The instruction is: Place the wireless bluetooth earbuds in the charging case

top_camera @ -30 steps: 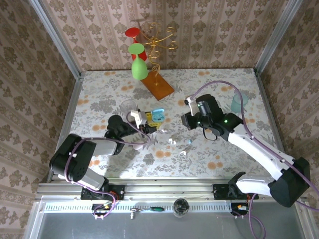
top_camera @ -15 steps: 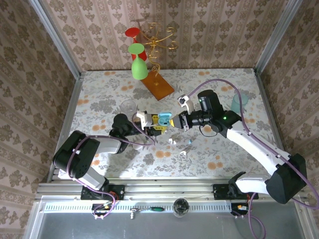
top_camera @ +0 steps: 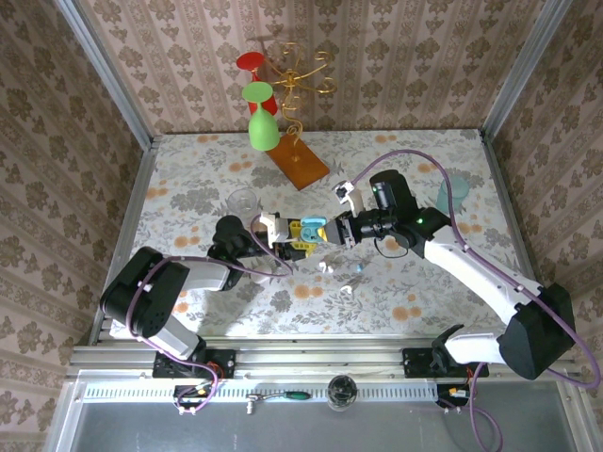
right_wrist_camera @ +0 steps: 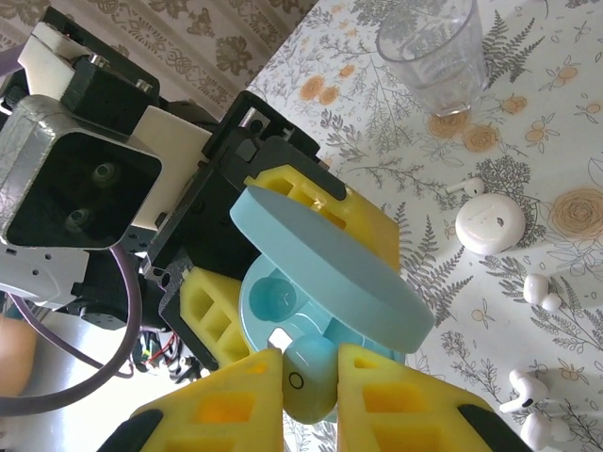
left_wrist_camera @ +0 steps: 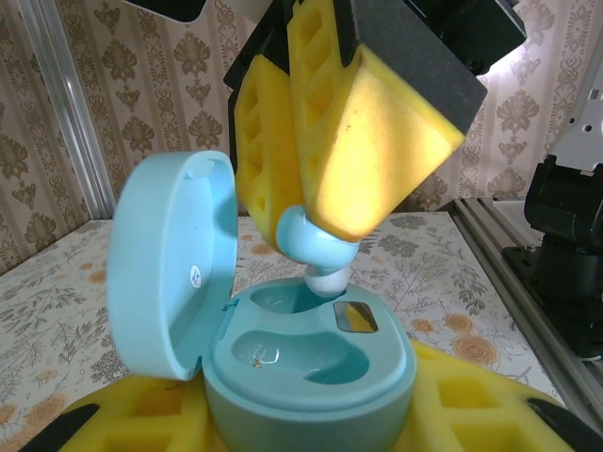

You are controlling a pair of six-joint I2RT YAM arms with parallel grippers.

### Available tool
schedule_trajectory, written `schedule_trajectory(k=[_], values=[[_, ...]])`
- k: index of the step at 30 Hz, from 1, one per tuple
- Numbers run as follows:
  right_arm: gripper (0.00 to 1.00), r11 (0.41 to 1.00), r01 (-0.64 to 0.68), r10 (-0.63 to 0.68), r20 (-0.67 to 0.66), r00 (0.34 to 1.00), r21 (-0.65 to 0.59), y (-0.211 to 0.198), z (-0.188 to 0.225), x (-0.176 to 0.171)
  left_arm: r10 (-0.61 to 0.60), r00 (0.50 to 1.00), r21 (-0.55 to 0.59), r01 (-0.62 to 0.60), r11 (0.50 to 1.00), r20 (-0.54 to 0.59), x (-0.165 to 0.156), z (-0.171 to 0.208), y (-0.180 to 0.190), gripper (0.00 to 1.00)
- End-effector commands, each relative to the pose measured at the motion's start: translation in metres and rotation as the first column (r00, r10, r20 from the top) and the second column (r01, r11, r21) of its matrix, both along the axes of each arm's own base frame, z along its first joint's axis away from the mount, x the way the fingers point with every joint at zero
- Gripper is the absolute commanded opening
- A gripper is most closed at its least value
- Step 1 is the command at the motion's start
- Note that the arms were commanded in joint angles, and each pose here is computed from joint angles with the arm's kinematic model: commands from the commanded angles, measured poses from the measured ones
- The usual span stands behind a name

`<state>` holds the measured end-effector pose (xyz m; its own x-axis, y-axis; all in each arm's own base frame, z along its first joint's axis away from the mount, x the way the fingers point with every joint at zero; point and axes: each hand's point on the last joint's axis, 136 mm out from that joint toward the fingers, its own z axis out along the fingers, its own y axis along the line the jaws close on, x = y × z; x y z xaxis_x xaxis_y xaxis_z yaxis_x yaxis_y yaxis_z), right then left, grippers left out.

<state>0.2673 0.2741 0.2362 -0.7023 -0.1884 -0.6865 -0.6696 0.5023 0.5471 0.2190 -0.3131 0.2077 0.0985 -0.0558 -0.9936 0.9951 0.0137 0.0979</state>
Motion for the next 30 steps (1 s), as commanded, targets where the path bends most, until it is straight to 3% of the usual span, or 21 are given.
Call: schedule_trajectory(k=[1,6,14,19,23,26,30], values=[[0.18,1.0,-0.001,0.001,0.021,1.0,-0.009,0.0,0.002,0.007,-0.028,0.998,-0.029,0.03,0.999,0.047,-0.003,0.015,-0.003,0.34],[0.24,1.0,0.019,-0.019,0.015,1.0,-0.025,-0.002,-0.004,0.01,-0.037,0.998,-0.031,0.039,0.999,0.044,-0.005,0.016,-0.003,0.34],[0.47,0.999,0.05,-0.049,0.058,0.997,-0.004,-0.011,0.011,0.007,-0.027,0.998,-0.03,0.028,0.999,0.049,-0.001,0.016,-0.001,0.34],[0.55,0.997,0.069,-0.073,0.103,0.992,0.041,-0.031,0.021,-0.003,0.013,0.999,-0.032,-0.011,0.999,0.052,0.007,0.016,0.004,0.34],[0.56,0.974,0.228,-0.227,0.064,0.972,-0.008,-0.067,-0.003,0.005,0.045,0.997,-0.037,-0.043,0.998,0.055,0.013,0.019,0.012,0.34],[0.56,0.912,0.39,-0.395,-0.015,0.919,-0.125,-0.096,-0.037,0.016,0.057,0.997,-0.041,-0.055,0.998,0.048,0.018,0.021,0.016,0.34],[0.57,0.861,0.449,-0.482,-0.104,0.87,-0.238,-0.108,-0.076,0.017,0.058,0.997,-0.044,-0.056,0.998,0.051,0.021,0.024,0.018,0.34]])
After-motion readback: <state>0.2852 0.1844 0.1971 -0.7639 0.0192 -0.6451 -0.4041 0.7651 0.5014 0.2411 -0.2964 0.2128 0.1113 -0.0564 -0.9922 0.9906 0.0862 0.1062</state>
